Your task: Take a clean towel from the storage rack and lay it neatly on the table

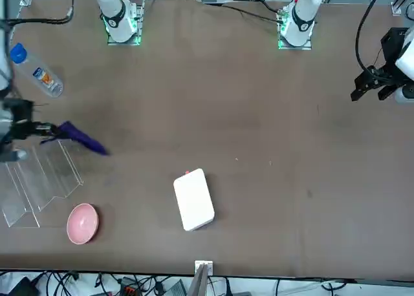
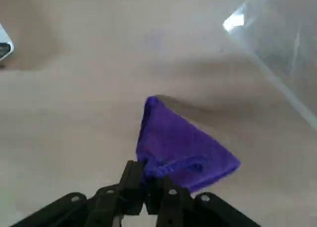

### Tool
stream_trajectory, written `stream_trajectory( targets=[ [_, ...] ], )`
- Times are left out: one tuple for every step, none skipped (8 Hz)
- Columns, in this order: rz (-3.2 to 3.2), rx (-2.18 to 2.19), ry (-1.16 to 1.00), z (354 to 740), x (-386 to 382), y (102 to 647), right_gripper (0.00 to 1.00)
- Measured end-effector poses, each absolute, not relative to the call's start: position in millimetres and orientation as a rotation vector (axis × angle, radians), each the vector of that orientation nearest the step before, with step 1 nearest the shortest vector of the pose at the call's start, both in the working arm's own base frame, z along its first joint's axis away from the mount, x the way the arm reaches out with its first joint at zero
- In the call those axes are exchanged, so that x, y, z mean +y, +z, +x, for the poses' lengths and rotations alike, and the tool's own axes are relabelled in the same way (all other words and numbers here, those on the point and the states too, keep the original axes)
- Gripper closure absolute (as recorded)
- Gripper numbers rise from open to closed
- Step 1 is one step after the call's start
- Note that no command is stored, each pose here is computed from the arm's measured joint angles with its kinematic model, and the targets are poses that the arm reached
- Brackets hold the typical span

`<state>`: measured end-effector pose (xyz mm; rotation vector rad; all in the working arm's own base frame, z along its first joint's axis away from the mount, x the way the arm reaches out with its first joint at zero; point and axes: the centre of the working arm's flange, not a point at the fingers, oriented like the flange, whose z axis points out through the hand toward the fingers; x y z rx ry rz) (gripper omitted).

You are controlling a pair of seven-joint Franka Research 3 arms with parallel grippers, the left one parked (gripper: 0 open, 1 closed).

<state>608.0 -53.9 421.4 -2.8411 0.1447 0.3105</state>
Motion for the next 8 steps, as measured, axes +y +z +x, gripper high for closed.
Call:
stream_trajectory(
  targets=[
    [-2.792,0.172,0.349,590.4,-26.8,416.3,0.95],
    [-2.749,0.196,0.375,573.0,-7.5,415.9,0.95],
    [-2.722,0.232,0.394,557.2,15.2,418.6,0.95],
    [-2.715,0.288,0.409,545.4,44.8,421.1,0.95],
    [-2.725,0.349,0.409,537.6,78.6,420.9,0.95],
    [-2.736,0.400,0.409,531.8,101.5,413.3,0.95],
    [-2.720,0.479,0.433,527.4,98.7,395.4,0.95],
    [-2.680,0.584,0.473,525.7,67.7,369.7,0.95]
  ],
)
